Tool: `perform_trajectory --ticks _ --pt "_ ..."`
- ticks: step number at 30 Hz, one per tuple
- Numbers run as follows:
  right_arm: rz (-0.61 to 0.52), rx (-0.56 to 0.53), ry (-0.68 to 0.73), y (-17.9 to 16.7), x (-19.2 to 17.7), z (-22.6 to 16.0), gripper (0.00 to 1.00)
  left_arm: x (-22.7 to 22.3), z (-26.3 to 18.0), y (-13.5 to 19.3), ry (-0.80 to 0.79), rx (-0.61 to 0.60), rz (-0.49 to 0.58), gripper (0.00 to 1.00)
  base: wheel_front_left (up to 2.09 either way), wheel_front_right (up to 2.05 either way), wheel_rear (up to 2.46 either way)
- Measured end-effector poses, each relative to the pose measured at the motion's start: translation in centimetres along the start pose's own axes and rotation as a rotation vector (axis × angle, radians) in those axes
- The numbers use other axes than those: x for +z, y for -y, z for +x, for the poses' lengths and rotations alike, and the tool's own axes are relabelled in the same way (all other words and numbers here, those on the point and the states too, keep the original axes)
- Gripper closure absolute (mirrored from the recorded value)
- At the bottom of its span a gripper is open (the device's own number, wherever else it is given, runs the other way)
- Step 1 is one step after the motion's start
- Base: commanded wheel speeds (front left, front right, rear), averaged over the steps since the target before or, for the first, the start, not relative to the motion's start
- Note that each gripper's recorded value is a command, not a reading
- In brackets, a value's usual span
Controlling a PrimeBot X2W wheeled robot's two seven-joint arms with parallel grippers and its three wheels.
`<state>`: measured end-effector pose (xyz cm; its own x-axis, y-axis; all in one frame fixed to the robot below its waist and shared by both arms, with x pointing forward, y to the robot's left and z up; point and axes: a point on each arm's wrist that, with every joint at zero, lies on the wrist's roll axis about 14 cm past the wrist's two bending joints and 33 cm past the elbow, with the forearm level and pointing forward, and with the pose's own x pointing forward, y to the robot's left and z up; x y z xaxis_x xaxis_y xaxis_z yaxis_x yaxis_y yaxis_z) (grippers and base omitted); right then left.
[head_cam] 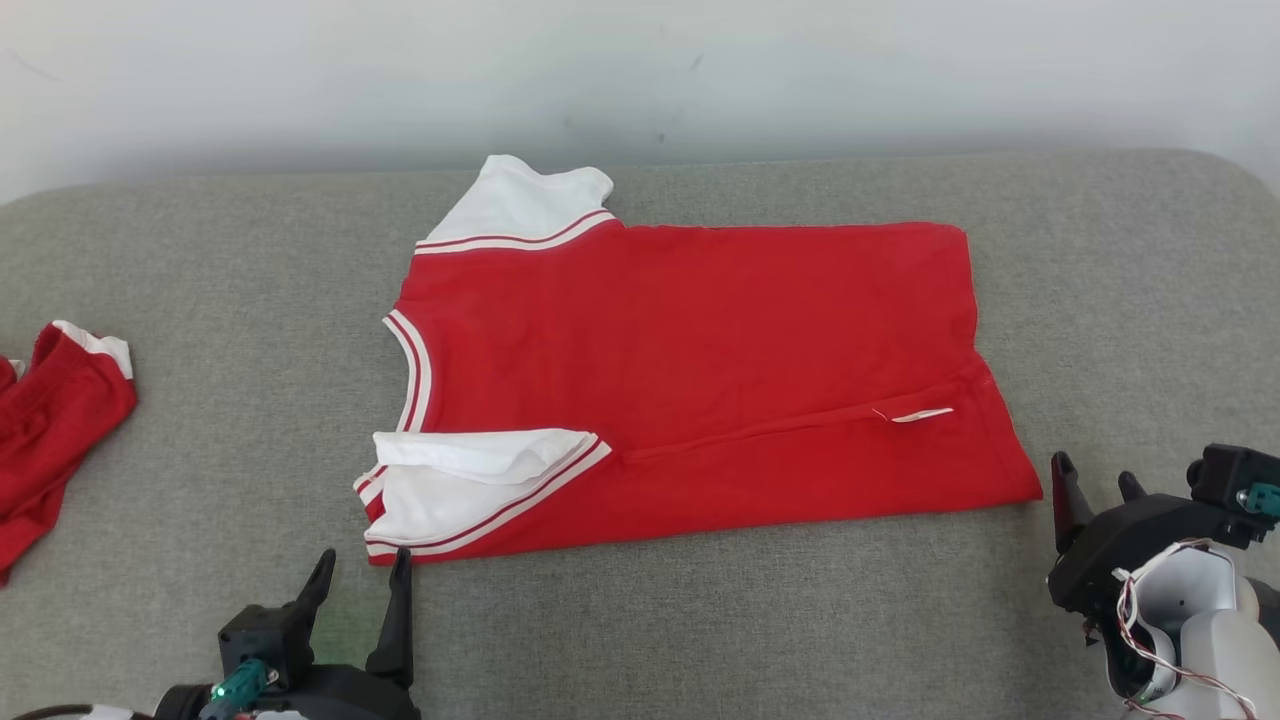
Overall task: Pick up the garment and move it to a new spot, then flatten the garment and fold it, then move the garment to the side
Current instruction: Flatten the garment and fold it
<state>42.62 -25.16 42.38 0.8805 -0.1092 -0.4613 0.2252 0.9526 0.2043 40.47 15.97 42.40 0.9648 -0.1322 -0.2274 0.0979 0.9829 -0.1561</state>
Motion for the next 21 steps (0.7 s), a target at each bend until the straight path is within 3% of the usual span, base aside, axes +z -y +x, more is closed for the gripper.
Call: perform_trajectory --ticks 11,21 --pt "0.003 0.029 -0.084 -1.1 -1.8 0.8 0.0 -1.9 1.5 -1.5 -0.096 0.085 -0.006 0.0 0.0 0.0 0.0" --pt "-0.054 0.045 -0.155 -2.4 -2.7 2.4 0.0 -3.7 2.8 -1.3 -0.205 0.08 -0.006 0.0 0.0 0.0 0.0"
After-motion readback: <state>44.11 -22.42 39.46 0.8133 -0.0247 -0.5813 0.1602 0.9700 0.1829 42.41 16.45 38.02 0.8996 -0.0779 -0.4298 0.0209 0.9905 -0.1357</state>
